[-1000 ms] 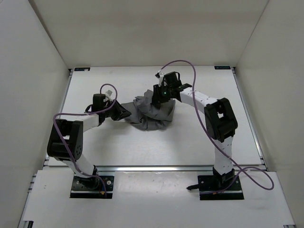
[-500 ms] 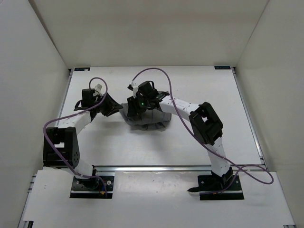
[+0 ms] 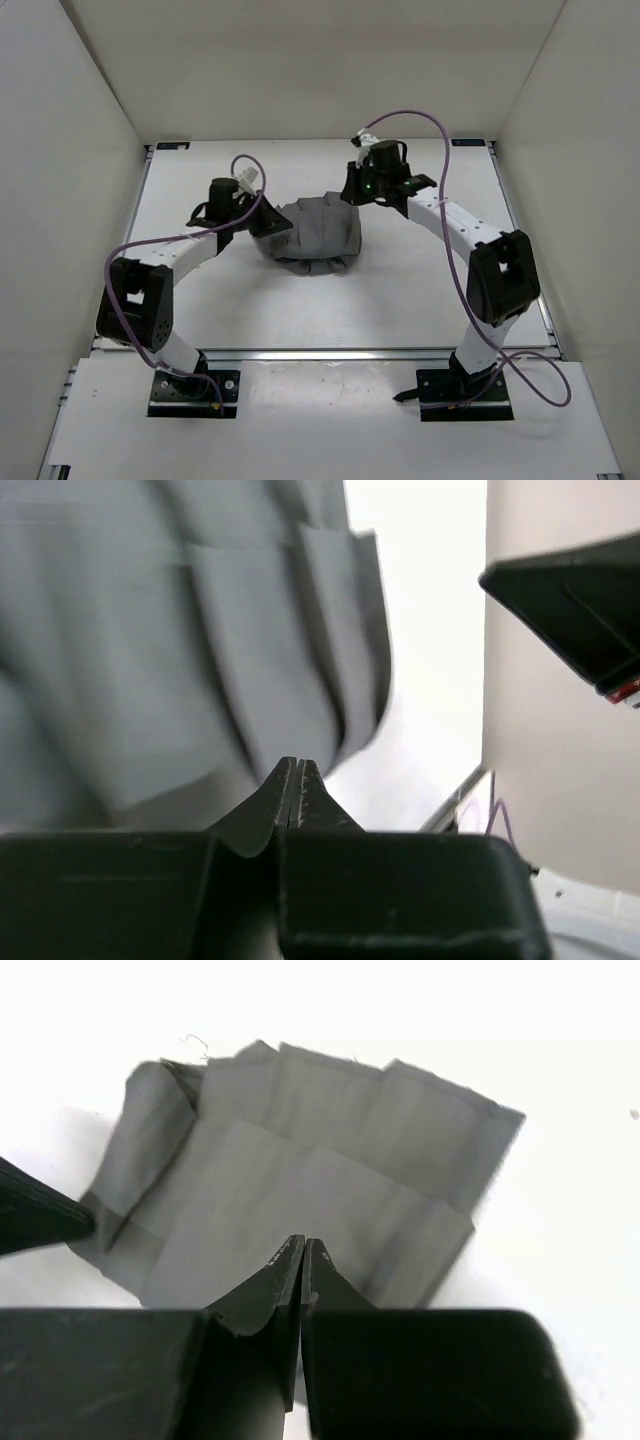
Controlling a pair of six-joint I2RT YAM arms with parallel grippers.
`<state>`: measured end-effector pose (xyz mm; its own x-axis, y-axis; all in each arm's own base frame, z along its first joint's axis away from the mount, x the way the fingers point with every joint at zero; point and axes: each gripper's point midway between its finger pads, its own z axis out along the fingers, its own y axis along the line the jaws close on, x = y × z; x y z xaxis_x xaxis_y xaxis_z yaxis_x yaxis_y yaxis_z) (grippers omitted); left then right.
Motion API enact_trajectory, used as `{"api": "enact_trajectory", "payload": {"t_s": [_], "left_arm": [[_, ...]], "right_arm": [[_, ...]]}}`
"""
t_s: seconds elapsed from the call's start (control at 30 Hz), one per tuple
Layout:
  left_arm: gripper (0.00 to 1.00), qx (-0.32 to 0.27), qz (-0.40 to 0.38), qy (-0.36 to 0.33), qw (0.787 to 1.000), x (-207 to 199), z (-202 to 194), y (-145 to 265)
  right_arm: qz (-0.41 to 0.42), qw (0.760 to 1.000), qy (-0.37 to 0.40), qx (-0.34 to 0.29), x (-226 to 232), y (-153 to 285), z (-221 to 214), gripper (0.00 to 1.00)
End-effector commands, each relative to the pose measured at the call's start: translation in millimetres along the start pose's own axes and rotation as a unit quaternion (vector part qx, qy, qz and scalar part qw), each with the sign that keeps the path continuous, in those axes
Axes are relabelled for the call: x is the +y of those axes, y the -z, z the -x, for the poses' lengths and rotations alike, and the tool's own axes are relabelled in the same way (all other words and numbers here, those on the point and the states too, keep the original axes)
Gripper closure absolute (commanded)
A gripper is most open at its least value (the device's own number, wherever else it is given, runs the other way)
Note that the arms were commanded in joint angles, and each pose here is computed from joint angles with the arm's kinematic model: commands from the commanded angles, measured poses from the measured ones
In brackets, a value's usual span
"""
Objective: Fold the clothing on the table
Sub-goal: Fold the skirt
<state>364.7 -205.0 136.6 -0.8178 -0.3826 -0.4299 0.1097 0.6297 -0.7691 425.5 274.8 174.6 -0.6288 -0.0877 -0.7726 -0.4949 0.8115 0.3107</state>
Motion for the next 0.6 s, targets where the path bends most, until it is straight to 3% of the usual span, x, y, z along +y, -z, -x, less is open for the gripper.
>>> {"api": "enact_trajectory", "payload": {"t_s": [0.0,0.1,0.27,0.5,0.57], "left_arm": [[1.0,0.012,-0.002,-0.05,0.999,-17,-9,-23],[1.0,0.037,0.054,-0.069,0.995,7,-30,-35],[1.0,0.062,0.133,-0.036,0.989,68,-53,-27],[1.0,0.108,0.146,-0.017,0.983,94,-87,-18],[0.99,0.114,0.132,-0.013,0.985,91,-88,-16]], "right_arm": [[0.002,1.0,-0.021,0.019,-7,4,-27,1.0],[0.02,0.998,-0.04,0.036,-8,0,-56,1.0],[0.063,0.993,-0.08,0.066,-4,-15,-94,1.0],[0.065,0.985,-0.104,0.119,-9,-26,-140,1.0],[0.065,0.986,-0.112,0.107,-12,-21,-130,1.0]]}}
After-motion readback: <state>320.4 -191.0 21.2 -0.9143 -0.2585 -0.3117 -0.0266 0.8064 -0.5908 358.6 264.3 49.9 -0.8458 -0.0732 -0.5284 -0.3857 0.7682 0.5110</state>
